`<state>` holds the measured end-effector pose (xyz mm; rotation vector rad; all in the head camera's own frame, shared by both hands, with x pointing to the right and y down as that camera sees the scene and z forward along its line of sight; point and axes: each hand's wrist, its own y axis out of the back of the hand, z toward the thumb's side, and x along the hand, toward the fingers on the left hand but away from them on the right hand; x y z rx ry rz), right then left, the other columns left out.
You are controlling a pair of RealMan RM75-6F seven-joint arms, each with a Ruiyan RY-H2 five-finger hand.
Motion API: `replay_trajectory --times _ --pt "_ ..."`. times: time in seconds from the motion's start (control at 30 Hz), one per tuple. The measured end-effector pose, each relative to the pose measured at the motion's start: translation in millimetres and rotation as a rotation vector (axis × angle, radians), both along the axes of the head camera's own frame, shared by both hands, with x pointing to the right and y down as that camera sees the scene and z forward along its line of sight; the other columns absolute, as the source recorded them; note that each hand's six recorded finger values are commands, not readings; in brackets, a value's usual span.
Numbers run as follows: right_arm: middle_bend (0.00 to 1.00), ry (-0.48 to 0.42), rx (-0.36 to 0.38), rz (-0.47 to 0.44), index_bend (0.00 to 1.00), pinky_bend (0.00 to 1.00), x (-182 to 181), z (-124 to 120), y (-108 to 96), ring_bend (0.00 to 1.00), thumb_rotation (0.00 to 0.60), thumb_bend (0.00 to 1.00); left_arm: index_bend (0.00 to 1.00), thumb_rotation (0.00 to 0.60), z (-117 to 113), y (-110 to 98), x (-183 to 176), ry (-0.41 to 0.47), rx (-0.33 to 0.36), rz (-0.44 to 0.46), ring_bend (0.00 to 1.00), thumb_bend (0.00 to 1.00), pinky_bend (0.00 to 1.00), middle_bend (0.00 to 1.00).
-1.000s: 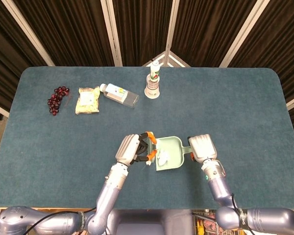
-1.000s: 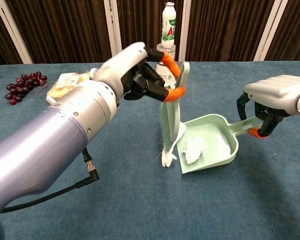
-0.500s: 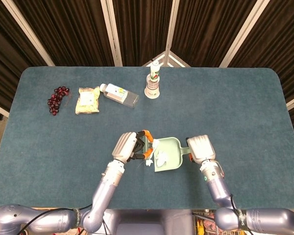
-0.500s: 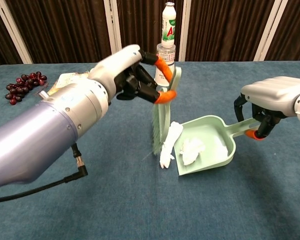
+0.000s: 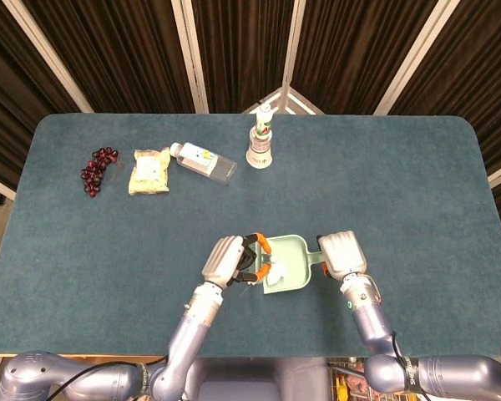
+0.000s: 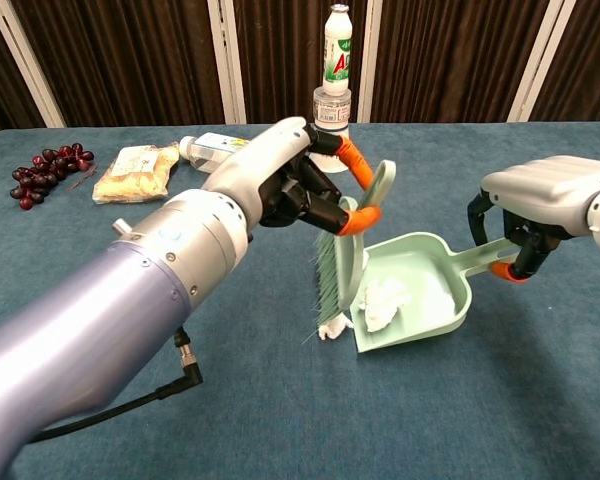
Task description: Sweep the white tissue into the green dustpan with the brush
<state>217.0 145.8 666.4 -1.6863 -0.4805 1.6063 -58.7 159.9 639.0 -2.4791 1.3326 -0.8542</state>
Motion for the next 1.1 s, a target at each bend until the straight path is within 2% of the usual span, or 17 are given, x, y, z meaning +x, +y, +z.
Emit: replay_trajectory --times 0.37,0.77,0.83,1.0,1.1 --pt "0.94 -0.006 0.001 0.004 0.63 0.87 -1 -1 2 0.92 0.6 0.38 0.78 0.6 -10 0 10 0.074 0.079 -0.003 0.98 0.6 1.0 1.0" --pt "0.94 -0.028 -0.019 0.043 0.63 0.87 0 -4 -1 0.92 0.6 0.38 0.78 0.6 -8 7 19 0.092 0.082 0.021 0.98 0.59 1.0 1.0" --pt "0.94 -0.029 -0.024 0.049 0.58 0.87 1 -3 -2 0.92 0.6 0.38 0.78 0.6 -9 7 20 0.097 0.086 0.02 0.98 0.59 1.0 1.0" --pt "0.94 -0.015 -0.016 0.051 0.33 0.87 4 -2 -7 0.9 0.6 0.38 0.78 0.6 -11 6 23 0.102 0.092 0.017 0.98 0.59 1.0 1.0" --pt "0.94 0.0 -0.016 0.04 0.23 0.87 7 -1 -6 0.88 0.6 0.38 0.78 0.6 -12 7 25 0.105 0.095 0.019 0.98 0.59 1.0 1.0"
